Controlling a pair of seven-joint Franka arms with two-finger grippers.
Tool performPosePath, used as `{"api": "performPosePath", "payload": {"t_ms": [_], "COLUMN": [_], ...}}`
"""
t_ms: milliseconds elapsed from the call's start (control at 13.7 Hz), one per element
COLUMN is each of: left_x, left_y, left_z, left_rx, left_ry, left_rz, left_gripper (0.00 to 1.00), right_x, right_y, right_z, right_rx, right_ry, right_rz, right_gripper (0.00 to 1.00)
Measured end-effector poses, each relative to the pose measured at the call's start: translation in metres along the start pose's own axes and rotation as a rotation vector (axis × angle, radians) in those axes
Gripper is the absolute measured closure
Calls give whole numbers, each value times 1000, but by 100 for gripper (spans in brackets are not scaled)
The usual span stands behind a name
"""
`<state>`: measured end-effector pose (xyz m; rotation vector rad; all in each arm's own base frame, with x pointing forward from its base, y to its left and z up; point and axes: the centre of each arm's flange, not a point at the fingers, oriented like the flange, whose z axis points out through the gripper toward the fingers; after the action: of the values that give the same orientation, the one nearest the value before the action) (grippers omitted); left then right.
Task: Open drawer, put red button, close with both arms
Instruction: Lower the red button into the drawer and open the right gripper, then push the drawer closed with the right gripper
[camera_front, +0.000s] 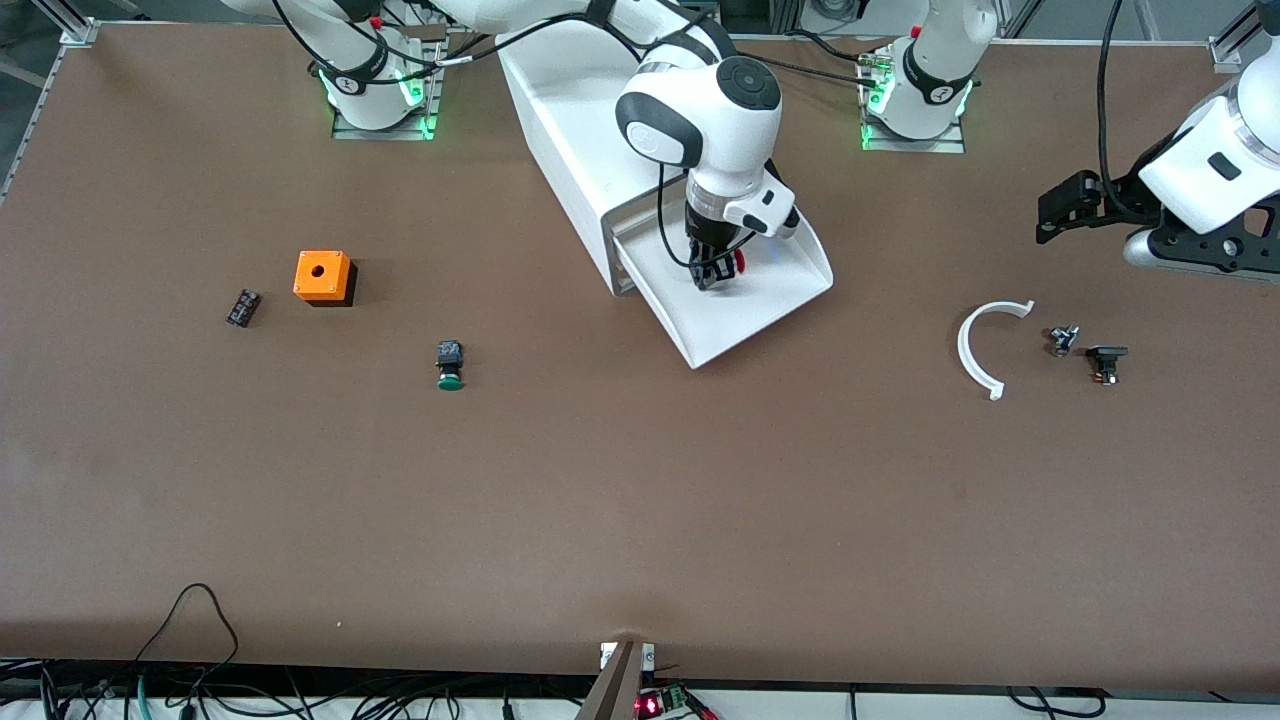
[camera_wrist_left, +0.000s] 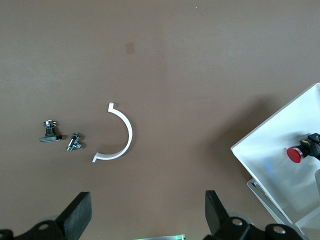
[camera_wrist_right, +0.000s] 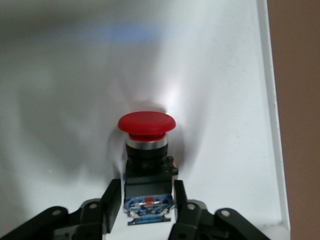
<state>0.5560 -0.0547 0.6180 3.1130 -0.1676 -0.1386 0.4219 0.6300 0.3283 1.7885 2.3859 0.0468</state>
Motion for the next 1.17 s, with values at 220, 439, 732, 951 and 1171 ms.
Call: {"api": "performPosePath", "payload": {"t_ms": [220,439,732,951,1171], "left_x": [-1,-1,0,13,23], "left_y": [-1,-9,-19,-10,-5], "left_z": [1,1,5,28,64], "left_rx": [0,-1,-3,-8,-42], "left_ry": [-7,-11,-19,-66,-132], "left_rz": [-2,-18,-34,-10,29], "left_gripper": [0,0,0,0,0], "right_x": [0,-4,-32,-85,-154], "right_y": [3,9,36,66,90], "right_z": [-5,-24,-101,-158,-186], "right_rx": [-19,-55,-218,-319,-298], "right_ry": [-4,-11,-15,-2,3], "right_rz": [29,147,325,497,760], "right_gripper": [15,0,0,0,0]}}
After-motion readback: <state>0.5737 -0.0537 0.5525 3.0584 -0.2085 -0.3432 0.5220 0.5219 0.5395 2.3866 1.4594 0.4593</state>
